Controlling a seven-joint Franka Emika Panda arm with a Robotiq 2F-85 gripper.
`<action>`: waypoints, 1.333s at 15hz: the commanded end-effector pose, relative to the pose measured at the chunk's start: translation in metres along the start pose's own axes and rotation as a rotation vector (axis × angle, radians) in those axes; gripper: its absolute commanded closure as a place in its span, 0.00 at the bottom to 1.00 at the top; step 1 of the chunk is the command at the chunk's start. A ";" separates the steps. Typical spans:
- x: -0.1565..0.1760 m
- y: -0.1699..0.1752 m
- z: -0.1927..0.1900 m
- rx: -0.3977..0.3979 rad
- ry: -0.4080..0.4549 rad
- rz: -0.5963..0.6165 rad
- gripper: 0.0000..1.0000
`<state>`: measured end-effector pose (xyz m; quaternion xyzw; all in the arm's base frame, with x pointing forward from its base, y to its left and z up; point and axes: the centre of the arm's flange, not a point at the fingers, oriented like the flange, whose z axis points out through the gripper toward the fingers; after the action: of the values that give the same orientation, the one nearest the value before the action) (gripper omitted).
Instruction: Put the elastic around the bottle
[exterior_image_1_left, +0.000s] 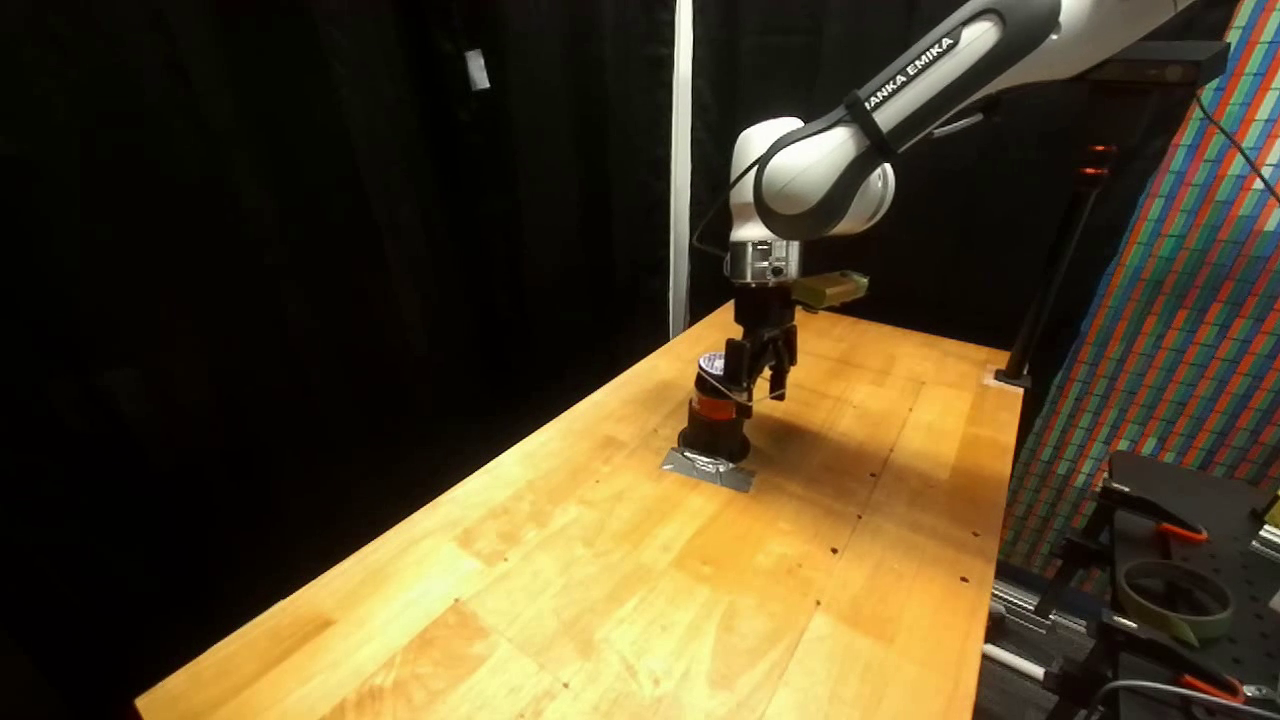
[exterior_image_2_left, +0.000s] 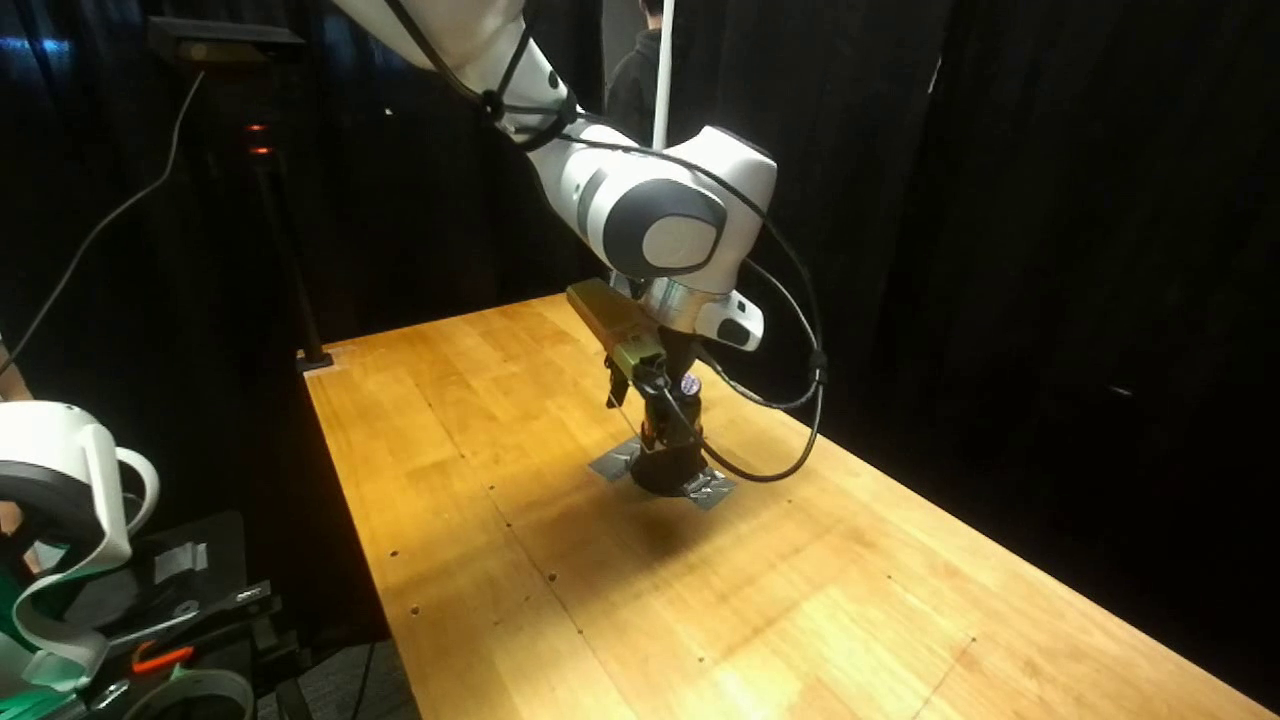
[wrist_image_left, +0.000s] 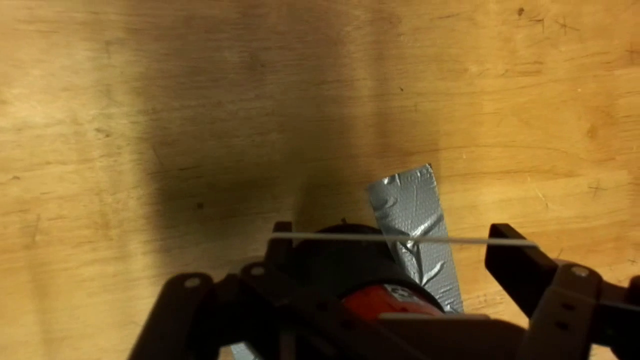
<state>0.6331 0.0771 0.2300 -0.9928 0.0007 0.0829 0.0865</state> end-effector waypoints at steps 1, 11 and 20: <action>-0.028 -0.002 -0.001 0.003 0.068 0.002 0.00; -0.042 -0.027 0.018 -0.062 0.263 -0.013 0.00; -0.129 -0.023 0.001 -0.034 0.521 -0.049 0.80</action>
<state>0.5566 0.0990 0.2430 -0.9890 -0.0013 -0.1358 0.0586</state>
